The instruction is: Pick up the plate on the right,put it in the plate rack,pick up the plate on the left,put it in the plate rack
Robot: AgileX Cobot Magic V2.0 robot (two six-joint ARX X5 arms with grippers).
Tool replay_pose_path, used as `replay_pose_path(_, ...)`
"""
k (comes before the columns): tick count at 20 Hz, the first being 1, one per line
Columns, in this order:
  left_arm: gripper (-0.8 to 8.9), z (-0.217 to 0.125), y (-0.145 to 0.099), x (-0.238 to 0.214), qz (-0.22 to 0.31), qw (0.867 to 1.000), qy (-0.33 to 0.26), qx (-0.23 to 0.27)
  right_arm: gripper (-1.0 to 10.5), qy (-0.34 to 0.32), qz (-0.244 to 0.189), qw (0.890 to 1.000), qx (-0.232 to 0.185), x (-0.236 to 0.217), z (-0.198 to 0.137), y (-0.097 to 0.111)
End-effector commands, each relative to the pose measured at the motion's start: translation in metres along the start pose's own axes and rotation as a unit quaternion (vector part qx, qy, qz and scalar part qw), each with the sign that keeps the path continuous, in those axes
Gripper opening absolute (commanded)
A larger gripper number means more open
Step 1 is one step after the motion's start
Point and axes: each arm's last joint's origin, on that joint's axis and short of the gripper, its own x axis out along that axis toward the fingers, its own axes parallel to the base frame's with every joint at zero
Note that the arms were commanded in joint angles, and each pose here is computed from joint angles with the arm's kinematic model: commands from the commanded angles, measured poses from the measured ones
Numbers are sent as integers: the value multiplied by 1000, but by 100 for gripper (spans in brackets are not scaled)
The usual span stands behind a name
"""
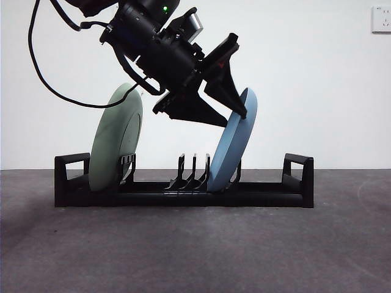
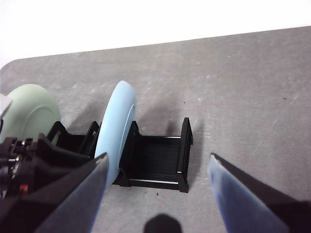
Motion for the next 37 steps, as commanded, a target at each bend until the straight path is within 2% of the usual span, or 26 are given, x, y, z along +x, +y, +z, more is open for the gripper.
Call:
replay_pose_path(1,252,4,-9,-9,-28,1000,-1,10,343,-3,1,1000,-4,0,0,0)
replay_pose_path(4,252,19,-31,-41,-36,998,-30,38,338,7,3,1000,-4,0,-1,0)
replay_pose_path(5,251,24,-37,-55,-37,997,-44,50,291,14,2,1000,-4,0,-3,0)
replay_pose_path(6,238,29,-45,-73,-38,995,-61,68,174,23,0,1000,-8,0,-5,-1)
replay_pose_path(7,145,34,-53,-94,-37,992,-74,90,51,33,-2,999,-15,0,-7,-1)
replay_pose_path(8,20,35,-59,-111,-35,990,-83,113,-22,41,-2,999,-22,0,-8,-1)
replay_pose_path(9,-6,36,-67,-133,-23,986,-91,141,-12,51,-4,998,-27,0,-10,-1)
replay_pose_path(10,-8,35,-72,-151,4,983,-96,158,-12,61,-5,998,-32,-1,-12,-2)
replay_pose_path(13,-8,22,-82,-207,157,964,-86,198,-12,85,-7,995,-46,-2,-17,-3)
replay_pose_path(15,-8,13,-87,-236,225,950,-88,196,-12,74,-5,996,-58,-6,-16,-2)
replay_pose_path(19,-8,-5,-87,-282,270,936,-134,179,-12,-6,6,998,-67,-17,-14,-1)
replay_pose_path(23,-8,-49,-77,-287,289,931,-164,153,-12,-49,19,996,-71,-18,-34,-2)
replay_pose_path(28,-8,-104,-60,-266,286,931,-195,117,-12,-50,35,997,-55,-2,-72,-6)
replay_pose_path(32,-8,-123,-54,-258,283,932,-201,107,-12,-41,36,997,-56,5,-86,-7)
replay_pose_path(37,-4,-125,-53,-257,284,934,-190,105,-3,-17,31,998,-54,14,-88,-8)
